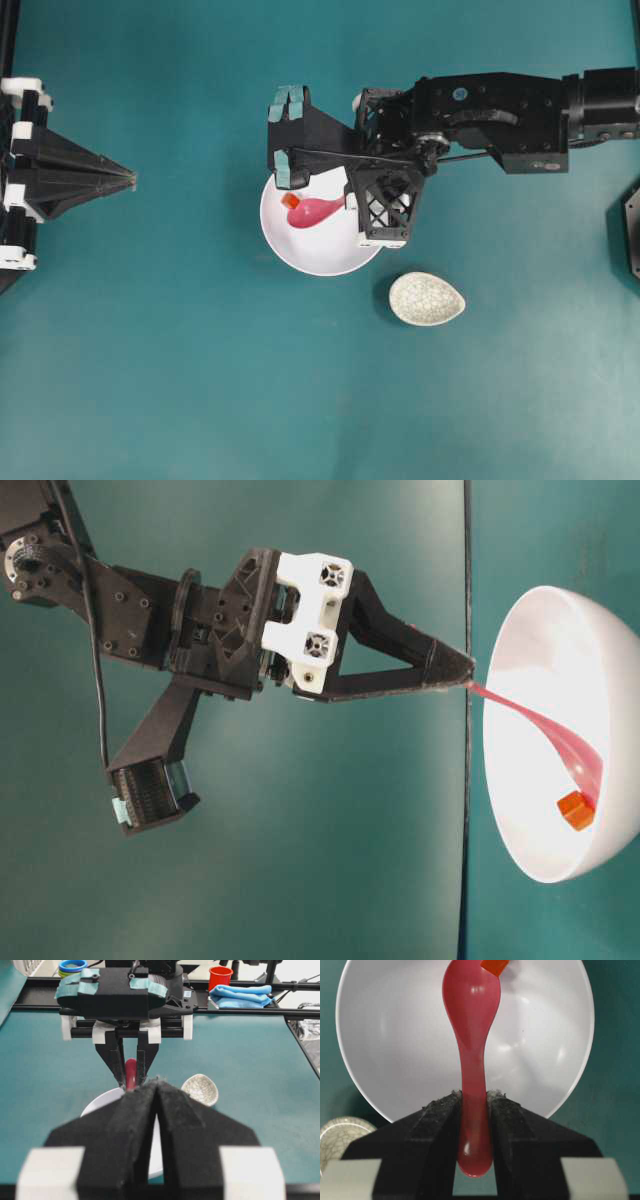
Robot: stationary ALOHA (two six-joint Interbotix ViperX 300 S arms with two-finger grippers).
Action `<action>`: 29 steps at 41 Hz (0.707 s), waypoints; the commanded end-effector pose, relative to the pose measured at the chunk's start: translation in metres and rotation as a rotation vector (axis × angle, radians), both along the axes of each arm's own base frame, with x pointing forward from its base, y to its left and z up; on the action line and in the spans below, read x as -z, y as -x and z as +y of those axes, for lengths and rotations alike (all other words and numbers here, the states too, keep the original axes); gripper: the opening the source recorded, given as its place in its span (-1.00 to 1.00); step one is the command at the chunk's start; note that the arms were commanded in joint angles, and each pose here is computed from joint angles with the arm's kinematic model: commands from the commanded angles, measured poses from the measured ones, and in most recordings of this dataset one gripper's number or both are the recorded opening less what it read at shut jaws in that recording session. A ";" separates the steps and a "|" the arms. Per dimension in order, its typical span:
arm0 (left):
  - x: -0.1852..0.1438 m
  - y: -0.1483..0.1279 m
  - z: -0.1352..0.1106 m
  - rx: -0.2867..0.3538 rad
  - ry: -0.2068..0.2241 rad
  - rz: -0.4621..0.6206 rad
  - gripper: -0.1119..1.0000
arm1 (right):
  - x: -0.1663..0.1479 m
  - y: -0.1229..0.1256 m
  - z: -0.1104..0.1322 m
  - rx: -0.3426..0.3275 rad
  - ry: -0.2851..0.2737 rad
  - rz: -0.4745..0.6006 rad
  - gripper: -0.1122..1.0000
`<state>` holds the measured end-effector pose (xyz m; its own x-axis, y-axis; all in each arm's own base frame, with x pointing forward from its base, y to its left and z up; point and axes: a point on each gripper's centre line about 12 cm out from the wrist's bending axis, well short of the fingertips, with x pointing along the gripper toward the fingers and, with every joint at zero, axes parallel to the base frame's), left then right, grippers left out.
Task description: Grip the spoon and scoop the red block from the bowl with right arm.
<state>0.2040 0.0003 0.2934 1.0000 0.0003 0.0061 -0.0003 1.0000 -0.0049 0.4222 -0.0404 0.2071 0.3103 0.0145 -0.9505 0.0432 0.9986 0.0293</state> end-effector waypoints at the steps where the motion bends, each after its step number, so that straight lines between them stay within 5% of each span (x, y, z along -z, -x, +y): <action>1: -0.007 -0.002 0.000 0.002 -0.002 -0.020 -0.78 | -0.012 -0.003 -0.003 0.012 0.005 -0.045 -0.35; 29: -0.006 -0.002 0.000 0.002 -0.002 -0.018 -0.78 | 0.001 0.029 -0.008 0.148 -0.013 -0.063 -0.35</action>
<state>0.2040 0.0003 0.2934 1.0000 0.0003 0.0061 -0.0003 1.0000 -0.0049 0.3947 -0.0475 0.1903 0.3116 -0.0143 -0.9501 0.1775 0.9832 0.0434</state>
